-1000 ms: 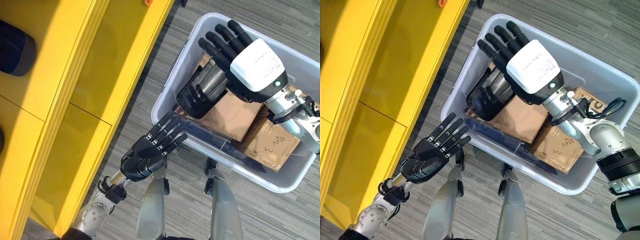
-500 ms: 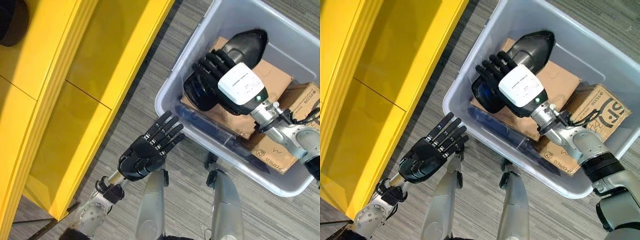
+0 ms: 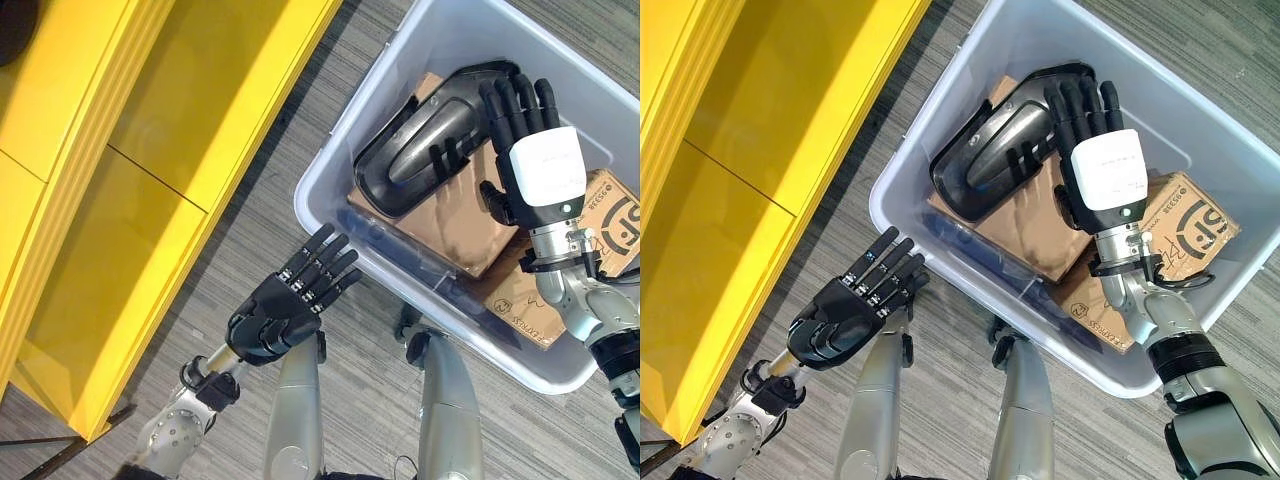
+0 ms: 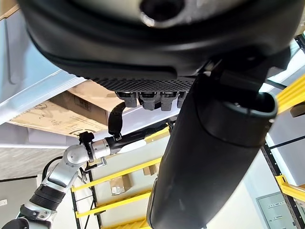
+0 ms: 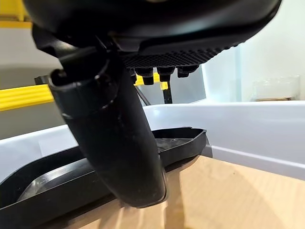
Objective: Move parts from the plastic box to the shelf.
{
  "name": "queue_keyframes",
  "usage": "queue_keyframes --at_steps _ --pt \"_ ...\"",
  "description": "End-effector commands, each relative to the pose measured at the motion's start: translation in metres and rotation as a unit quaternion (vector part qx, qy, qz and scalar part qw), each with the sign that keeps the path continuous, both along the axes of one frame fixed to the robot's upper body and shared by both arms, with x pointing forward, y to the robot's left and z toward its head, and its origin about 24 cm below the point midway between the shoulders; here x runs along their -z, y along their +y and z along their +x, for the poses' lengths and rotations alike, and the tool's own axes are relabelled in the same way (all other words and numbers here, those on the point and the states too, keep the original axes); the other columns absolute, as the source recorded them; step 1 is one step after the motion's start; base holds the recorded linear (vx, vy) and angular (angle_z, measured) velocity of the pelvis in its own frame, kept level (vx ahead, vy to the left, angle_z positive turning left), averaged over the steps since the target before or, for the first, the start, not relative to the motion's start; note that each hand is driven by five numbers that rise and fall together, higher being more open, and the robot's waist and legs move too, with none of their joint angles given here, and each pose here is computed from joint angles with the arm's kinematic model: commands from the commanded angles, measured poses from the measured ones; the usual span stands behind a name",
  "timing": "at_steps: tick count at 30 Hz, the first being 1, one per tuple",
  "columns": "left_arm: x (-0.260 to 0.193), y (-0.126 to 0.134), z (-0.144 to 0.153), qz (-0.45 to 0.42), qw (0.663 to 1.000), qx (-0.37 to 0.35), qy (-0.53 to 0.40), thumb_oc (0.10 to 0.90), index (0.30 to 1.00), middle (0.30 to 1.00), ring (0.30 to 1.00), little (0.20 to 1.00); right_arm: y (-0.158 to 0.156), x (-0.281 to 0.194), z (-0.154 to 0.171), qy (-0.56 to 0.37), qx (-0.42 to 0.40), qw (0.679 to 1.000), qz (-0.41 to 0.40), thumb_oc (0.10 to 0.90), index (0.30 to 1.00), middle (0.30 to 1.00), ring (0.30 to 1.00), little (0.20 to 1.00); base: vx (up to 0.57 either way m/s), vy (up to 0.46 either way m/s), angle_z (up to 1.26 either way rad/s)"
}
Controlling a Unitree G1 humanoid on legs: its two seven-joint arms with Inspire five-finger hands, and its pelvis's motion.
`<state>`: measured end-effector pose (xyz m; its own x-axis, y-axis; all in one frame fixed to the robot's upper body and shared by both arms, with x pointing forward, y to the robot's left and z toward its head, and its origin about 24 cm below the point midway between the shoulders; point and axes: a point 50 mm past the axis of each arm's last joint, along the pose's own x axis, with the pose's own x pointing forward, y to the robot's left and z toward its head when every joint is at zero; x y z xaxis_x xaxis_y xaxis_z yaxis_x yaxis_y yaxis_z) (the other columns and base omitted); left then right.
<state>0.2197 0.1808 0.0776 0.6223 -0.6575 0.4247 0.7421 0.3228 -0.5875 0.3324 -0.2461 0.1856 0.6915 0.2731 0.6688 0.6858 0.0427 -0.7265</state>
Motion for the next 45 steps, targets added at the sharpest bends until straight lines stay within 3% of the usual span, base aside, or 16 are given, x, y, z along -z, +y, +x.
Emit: queue_keyframes --at_steps 1,20,37,45 --pt "-0.018 -0.016 -0.010 -0.035 0.995 0.060 -0.069 0.900 1.000 1.000 1.000 1.000 0.008 -0.048 -0.004 -0.089 -0.039 0.995 -0.019 0.900 1.000 1.000 1.000 1.000 0.01 0.011 -0.05" --pt "-0.028 -0.003 -0.012 -0.009 0.993 0.062 -0.096 0.900 1.000 1.000 1.000 1.000 -0.002 -0.021 0.002 0.014 -0.003 0.995 -0.096 0.900 1.000 1.000 1.000 1.000 0.02 -0.051 0.08" --pt "-0.054 0.022 -0.001 -0.005 0.990 0.014 -0.140 0.900 1.000 1.000 1.000 1.000 -0.039 -0.011 -0.001 0.056 0.038 0.994 -0.081 0.900 1.000 1.000 1.000 1.000 0.06 -0.018 0.05" --pt "-0.058 0.025 0.000 0.006 0.991 0.013 -0.135 0.900 1.000 1.000 1.000 1.000 -0.040 -0.001 0.002 0.108 0.073 0.987 -0.099 0.900 1.000 1.000 1.000 1.000 0.02 -0.004 0.02"
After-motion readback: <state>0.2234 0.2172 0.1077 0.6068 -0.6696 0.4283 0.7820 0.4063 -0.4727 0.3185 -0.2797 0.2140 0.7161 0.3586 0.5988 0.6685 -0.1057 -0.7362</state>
